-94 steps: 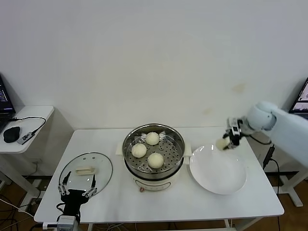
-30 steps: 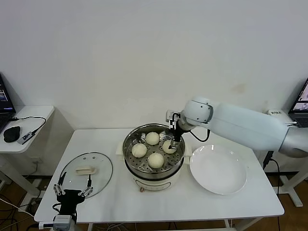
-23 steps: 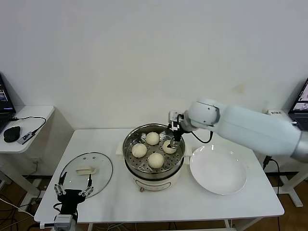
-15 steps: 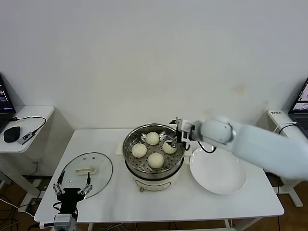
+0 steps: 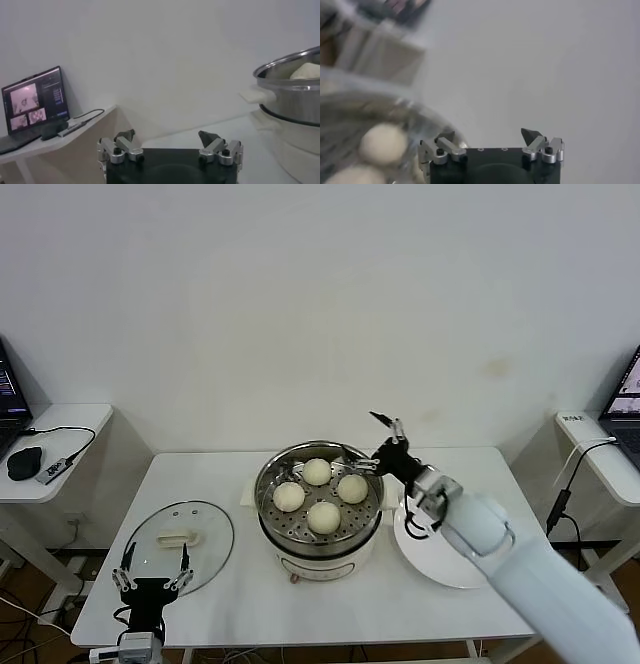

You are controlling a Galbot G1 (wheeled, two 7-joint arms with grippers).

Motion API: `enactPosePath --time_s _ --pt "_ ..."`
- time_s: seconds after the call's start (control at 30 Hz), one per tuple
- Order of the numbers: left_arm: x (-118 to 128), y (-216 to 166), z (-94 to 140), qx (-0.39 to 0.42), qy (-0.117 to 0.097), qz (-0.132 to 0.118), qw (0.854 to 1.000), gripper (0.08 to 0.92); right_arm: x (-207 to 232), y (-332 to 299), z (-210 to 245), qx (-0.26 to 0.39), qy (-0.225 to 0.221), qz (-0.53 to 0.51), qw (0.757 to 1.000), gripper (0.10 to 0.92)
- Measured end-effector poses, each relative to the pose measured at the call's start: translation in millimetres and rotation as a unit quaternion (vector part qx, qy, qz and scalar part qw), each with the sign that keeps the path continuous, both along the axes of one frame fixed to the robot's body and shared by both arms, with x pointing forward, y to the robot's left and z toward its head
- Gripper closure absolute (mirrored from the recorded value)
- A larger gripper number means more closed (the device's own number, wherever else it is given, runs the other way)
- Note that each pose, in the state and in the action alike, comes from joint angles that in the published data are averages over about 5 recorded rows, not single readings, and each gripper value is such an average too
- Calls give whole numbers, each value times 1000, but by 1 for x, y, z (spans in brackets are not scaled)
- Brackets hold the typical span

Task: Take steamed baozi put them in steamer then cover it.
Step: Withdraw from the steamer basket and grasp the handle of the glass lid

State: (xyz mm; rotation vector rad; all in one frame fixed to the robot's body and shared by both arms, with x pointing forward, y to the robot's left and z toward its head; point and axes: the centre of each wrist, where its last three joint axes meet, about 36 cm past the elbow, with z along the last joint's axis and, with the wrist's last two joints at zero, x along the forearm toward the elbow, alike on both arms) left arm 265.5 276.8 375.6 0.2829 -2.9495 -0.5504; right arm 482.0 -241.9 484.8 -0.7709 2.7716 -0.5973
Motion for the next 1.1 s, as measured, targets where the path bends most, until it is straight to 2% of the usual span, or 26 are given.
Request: enactPosePath --time_s 0.2,0.37,0.5,0.67,0.8,0.93,1.1 --pt "3 10 -11 91 0 -18 996 177 -38 -37 -34 73 -7 -83 994 200" --pt "5 24 -21 217 3 -47 975 177 -82 -68 -60 107 8 -160 981 200" --pt "4 34 -30 324 13 -80 943 177 -118 -85 -74 118 16 -211 970 200" --pt "8 49 -41 444 28 -109 889 177 -155 -100 -88 117 25 -263 957 200" --pt "16 60 -49 508 42 -127 851 177 -178 -108 -96 111 31 -294 949 200" --pt "26 70 -58 546 55 -140 824 177 -196 -112 -101 104 37 -314 943 200" --pt "41 82 -69 576 65 -150 801 177 -211 -117 -102 97 39 -333 937 200"
